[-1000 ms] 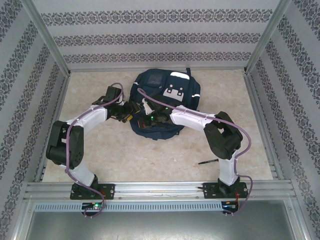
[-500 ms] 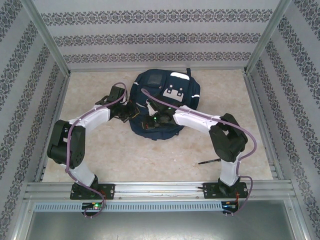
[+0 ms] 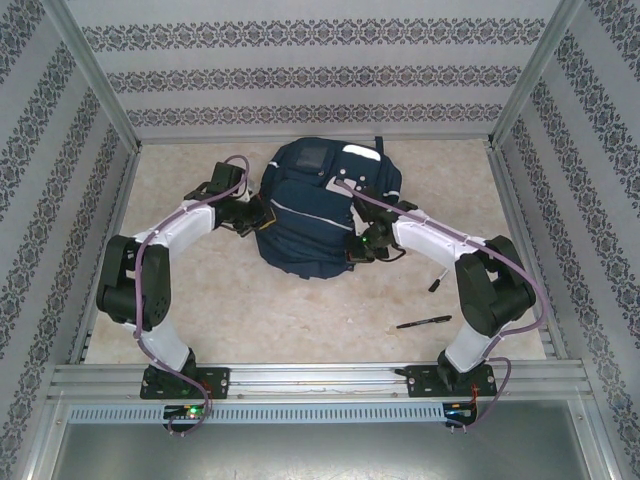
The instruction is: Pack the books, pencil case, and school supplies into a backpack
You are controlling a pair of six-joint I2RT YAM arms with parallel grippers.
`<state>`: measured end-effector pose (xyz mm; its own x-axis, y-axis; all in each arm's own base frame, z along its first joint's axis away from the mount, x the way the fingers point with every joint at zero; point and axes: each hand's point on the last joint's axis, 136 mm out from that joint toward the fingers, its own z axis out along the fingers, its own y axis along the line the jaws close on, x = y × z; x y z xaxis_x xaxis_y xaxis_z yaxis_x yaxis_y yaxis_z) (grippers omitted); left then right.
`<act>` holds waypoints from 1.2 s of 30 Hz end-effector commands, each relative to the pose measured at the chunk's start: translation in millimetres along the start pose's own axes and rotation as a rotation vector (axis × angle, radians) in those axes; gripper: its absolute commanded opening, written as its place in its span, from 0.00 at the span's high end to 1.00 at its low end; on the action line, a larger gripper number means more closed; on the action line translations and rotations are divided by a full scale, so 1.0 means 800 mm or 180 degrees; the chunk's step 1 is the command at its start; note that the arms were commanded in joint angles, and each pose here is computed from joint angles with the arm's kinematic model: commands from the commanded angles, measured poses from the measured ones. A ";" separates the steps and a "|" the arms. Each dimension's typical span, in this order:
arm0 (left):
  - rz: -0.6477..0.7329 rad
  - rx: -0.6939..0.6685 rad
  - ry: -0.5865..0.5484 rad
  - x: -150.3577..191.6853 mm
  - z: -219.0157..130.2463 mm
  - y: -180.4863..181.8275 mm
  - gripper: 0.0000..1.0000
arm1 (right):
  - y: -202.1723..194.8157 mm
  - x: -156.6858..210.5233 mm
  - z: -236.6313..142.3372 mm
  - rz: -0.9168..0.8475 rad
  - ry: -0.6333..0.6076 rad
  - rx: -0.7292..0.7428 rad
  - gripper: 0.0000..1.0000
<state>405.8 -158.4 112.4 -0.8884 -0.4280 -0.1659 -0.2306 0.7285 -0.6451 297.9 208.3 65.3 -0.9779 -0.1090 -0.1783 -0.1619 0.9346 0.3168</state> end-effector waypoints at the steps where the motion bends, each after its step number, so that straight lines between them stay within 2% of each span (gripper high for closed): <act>1: 0.0253 -0.0213 -0.0320 -0.058 -0.013 0.018 1.00 | -0.018 0.019 -0.007 -0.0287 0.0164 0.0338 1.00; 5: 0.0328 -0.0220 -0.0451 -0.106 0.006 0.013 0.98 | 0.055 0.004 -0.007 -0.0667 0.0000 -0.0042 1.00; 6: 0.0324 -0.0186 -0.0459 -0.117 0.009 0.008 0.88 | 0.074 0.000 -0.005 -0.0715 -0.0035 -0.0140 1.00; 7: 0.0273 -0.0184 -0.0463 -0.127 0.009 0.005 0.71 | 0.095 -0.007 -0.003 -0.0763 -0.0087 -0.0253 1.00; 8: 0.0218 -0.0181 -0.0454 -0.133 0.005 0.001 0.64 | 0.114 -0.014 -0.001 -0.0796 -0.0128 -0.0349 1.00; 10: 0.0202 -0.0192 -0.0481 -0.135 -0.010 -0.007 0.57 | 0.146 -0.026 0.004 -0.0826 -0.0162 -0.0505 1.00; 14: 0.0221 -0.0481 -0.0541 -0.102 -0.049 0.012 0.46 | 0.204 -0.049 0.007 -0.0876 -0.0226 -0.0806 1.00; 16: 0.0198 -0.0676 -0.0490 -0.077 -0.060 0.034 0.45 | 0.224 -0.056 0.007 -0.0909 -0.0245 -0.0926 1.00; 18: 0.0089 -0.0695 -0.0404 -0.054 -0.062 0.047 0.45 | 0.241 -0.060 0.005 -0.0908 -0.0254 -0.1064 1.00; 22: -0.0044 -0.0392 -0.0252 -0.027 -0.046 0.027 0.46 | 0.265 -0.060 0.003 -0.0942 -0.0269 -0.1271 1.00; 26: -0.0120 -0.0225 -0.0235 -0.023 -0.032 0.008 0.46 | 0.279 -0.058 0.005 -0.0940 -0.0283 -0.1442 1.00; 29: -0.0194 -0.0277 -0.0308 -0.024 -0.021 0.013 0.47 | 0.283 -0.056 0.009 -0.0881 -0.0277 -0.1490 1.00; 32: -0.0294 -0.0370 -0.0306 -0.017 -0.008 0.028 0.53 | 0.284 -0.051 0.013 -0.0855 -0.0252 -0.1496 1.00; 33: -0.0318 -0.0382 -0.0304 -0.016 -0.005 0.032 0.59 | 0.283 -0.049 0.014 -0.0850 -0.0246 -0.1480 1.00; 35: -0.0301 -0.0422 -0.0315 -0.016 0.000 0.039 0.87 | 0.275 -0.043 0.017 -0.0830 -0.0218 -0.1422 1.00; 36: -0.0264 -0.0453 -0.0321 -0.016 0.000 0.040 0.96 | 0.269 -0.040 0.018 -0.0818 -0.0195 -0.1368 1.00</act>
<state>405.7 -129.2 105.6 -0.8304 -0.5270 -0.1808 -0.3494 0.7453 -0.5678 309.0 407.2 117.8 -0.8990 -0.2693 -0.3453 -0.4292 0.6981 0.5731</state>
